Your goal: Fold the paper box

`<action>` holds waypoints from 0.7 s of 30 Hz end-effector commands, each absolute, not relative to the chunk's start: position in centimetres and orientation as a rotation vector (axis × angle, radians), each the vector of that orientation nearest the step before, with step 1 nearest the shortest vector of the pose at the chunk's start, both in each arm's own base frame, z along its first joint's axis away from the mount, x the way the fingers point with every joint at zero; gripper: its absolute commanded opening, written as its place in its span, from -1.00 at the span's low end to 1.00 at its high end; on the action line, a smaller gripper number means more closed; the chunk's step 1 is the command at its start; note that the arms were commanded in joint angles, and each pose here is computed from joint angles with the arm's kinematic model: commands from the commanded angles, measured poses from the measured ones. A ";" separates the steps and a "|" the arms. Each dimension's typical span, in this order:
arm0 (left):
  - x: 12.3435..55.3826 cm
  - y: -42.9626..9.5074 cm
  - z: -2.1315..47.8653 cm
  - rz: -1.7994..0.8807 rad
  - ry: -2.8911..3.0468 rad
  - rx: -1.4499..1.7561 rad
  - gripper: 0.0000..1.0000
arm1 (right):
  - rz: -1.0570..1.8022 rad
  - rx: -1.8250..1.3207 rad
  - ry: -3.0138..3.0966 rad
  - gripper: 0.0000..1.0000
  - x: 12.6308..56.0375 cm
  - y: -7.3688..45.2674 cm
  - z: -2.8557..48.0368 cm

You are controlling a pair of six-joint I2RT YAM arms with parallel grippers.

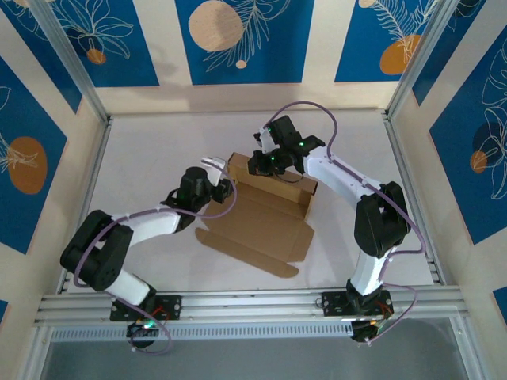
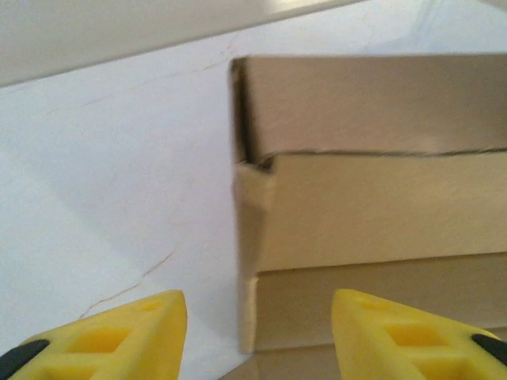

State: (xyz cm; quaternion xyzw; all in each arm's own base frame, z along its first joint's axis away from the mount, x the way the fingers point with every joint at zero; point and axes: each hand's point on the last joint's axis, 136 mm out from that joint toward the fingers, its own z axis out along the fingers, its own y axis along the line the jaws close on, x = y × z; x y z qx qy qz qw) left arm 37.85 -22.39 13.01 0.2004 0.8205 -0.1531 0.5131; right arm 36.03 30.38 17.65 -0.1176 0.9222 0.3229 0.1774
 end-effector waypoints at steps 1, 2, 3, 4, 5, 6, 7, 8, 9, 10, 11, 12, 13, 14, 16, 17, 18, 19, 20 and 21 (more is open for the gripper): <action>38.5 -22.4 11.5 -0.358 2.044 0.505 -0.05 | 0.932 -0.341 2.629 -1.00 34.9 30.4 17.5; 38.7 -22.4 11.2 -0.349 2.053 0.497 -0.08 | 0.934 -0.341 2.630 -1.00 34.9 30.4 17.5; 39.0 -22.2 11.0 -0.332 2.064 0.478 -0.12 | 0.940 -0.344 2.628 -1.00 34.8 30.5 17.6; 39.4 -22.0 10.8 -0.318 2.074 0.457 -0.17 | 0.945 -0.344 2.629 -1.00 34.8 30.5 17.6; 39.7 -22.2 10.6 -0.317 2.077 0.454 -0.20 | 0.947 -0.347 2.630 -1.00 34.7 30.6 17.6; 39.9 -22.5 10.5 -0.325 2.078 0.455 -0.23 | 0.948 -0.351 2.629 -1.00 34.7 30.7 17.6; 40.1 -22.8 10.5 -0.336 2.074 0.455 -0.26 | 0.950 -0.351 2.630 -1.00 34.6 30.8 17.5; 40.3 -23.1 10.6 -0.345 2.069 0.455 -0.27 | 0.952 -0.354 2.632 -1.00 34.6 30.8 17.4; 40.5 -23.4 10.6 -0.347 2.065 0.457 -0.29 | 0.954 -0.350 2.635 -1.00 34.6 30.9 17.4; 40.7 -23.7 10.5 -0.343 2.066 0.461 -0.31 | 0.956 -0.349 2.637 -1.00 34.6 31.0 17.3; 40.9 -23.9 10.5 -0.334 2.063 0.463 -0.33 | 0.962 -0.347 2.640 -1.00 34.5 31.1 17.3; 41.1 -24.1 10.5 -0.322 2.061 0.462 -0.36 | 0.969 -0.347 2.642 -1.00 34.5 31.2 17.3; 41.3 -24.2 10.5 -0.307 2.058 0.462 -0.41 | 0.975 -0.342 2.643 -1.00 34.6 31.3 17.3; 41.5 -24.3 10.6 -0.294 2.056 0.459 -0.46 | 0.981 -0.344 2.645 -1.00 34.5 31.4 17.3; 41.7 -24.5 10.6 -0.264 2.056 0.462 -0.65 | 0.998 -0.348 2.641 -1.00 34.3 31.7 17.5; 41.9 -24.6 10.5 -0.242 2.059 0.470 -0.78 | 1.009 -0.348 2.639 -1.00 34.3 31.8 17.7; 41.9 -24.7 10.3 -0.220 2.063 0.478 -0.93 | 1.022 -0.347 2.636 -1.00 34.3 31.9 17.9; 41.9 -24.8 10.3 -0.210 2.063 0.489 -1.00 | 1.030 -0.344 2.633 -1.00 34.3 31.9 18.1; 41.9 -24.8 10.1 -0.196 2.065 0.495 -1.00 | 1.039 -0.343 2.628 -1.00 34.4 31.9 18.4; 41.8 -24.8 10.0 -0.187 2.065 0.503 -1.00 | 1.049 -0.337 2.621 -1.00 34.5 31.8 18.8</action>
